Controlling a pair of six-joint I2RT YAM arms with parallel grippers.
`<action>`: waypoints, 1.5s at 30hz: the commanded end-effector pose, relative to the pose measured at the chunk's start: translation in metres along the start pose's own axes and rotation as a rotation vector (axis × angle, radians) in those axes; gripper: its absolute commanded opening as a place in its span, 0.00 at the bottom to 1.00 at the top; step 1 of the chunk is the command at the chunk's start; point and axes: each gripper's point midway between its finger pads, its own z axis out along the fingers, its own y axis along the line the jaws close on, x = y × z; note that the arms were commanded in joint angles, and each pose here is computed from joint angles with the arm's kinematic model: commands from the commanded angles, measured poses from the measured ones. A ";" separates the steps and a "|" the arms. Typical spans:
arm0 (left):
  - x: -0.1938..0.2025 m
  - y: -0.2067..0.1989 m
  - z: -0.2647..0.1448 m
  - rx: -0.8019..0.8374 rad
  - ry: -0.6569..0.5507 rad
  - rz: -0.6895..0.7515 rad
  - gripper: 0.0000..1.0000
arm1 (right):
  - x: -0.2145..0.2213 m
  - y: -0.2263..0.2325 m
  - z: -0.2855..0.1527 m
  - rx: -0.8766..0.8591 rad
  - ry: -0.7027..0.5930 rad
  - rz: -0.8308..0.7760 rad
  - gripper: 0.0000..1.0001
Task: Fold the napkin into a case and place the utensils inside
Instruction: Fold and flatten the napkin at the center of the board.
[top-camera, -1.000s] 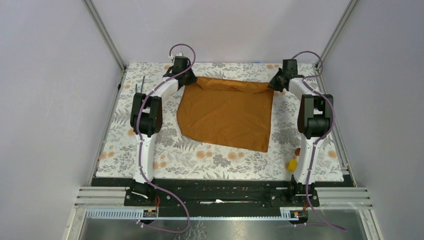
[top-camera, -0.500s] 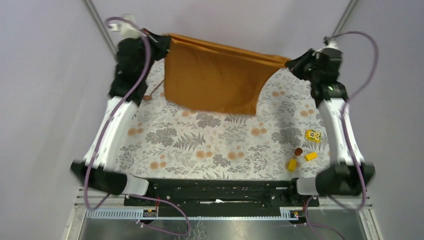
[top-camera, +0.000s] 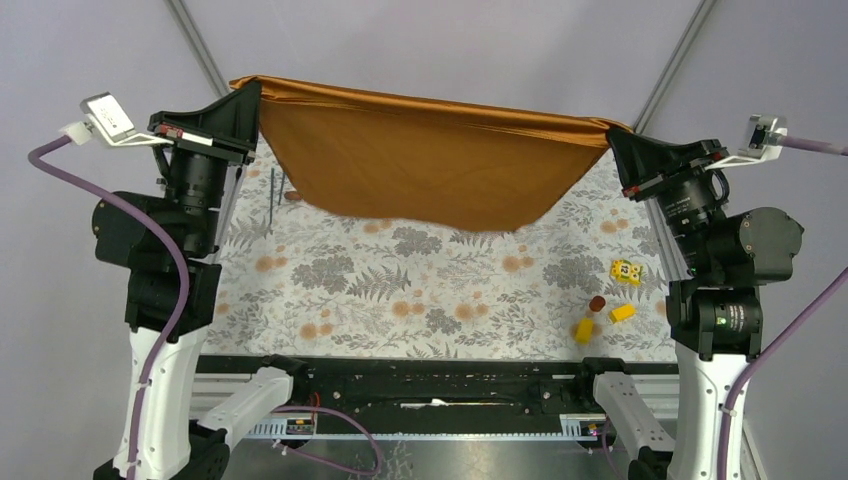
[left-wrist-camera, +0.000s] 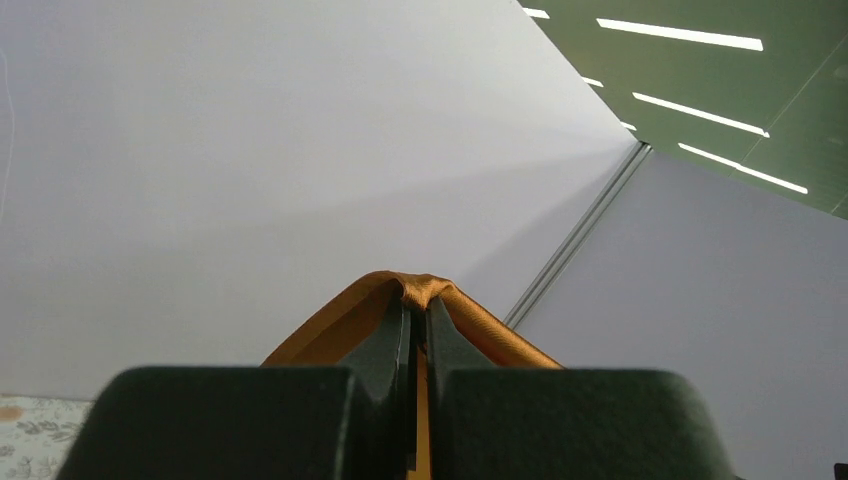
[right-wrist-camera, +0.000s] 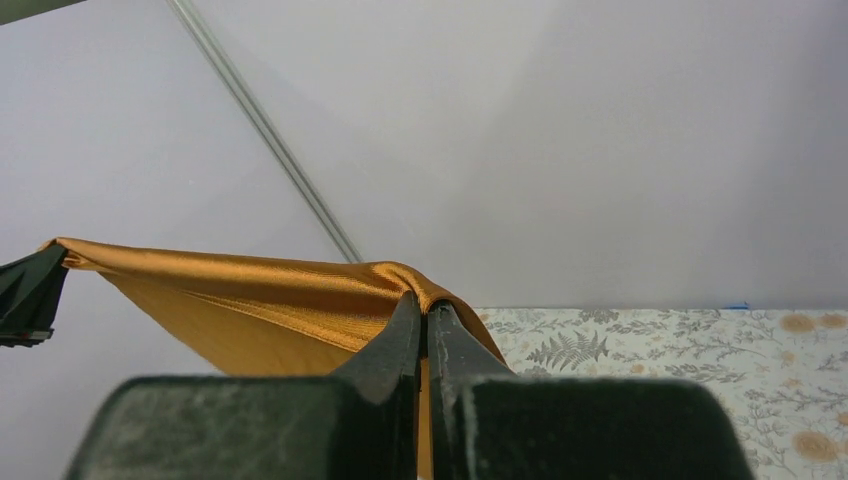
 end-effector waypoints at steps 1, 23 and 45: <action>0.000 0.016 0.012 -0.054 -0.048 -0.010 0.00 | -0.009 -0.018 0.001 0.092 -0.058 0.009 0.00; 0.437 0.331 0.129 -0.438 0.655 -0.005 0.00 | 0.273 -0.386 0.123 0.810 0.459 0.049 0.00; 0.466 0.339 0.035 -0.671 0.879 -0.274 0.00 | 0.315 -0.393 0.069 0.893 0.788 0.194 0.00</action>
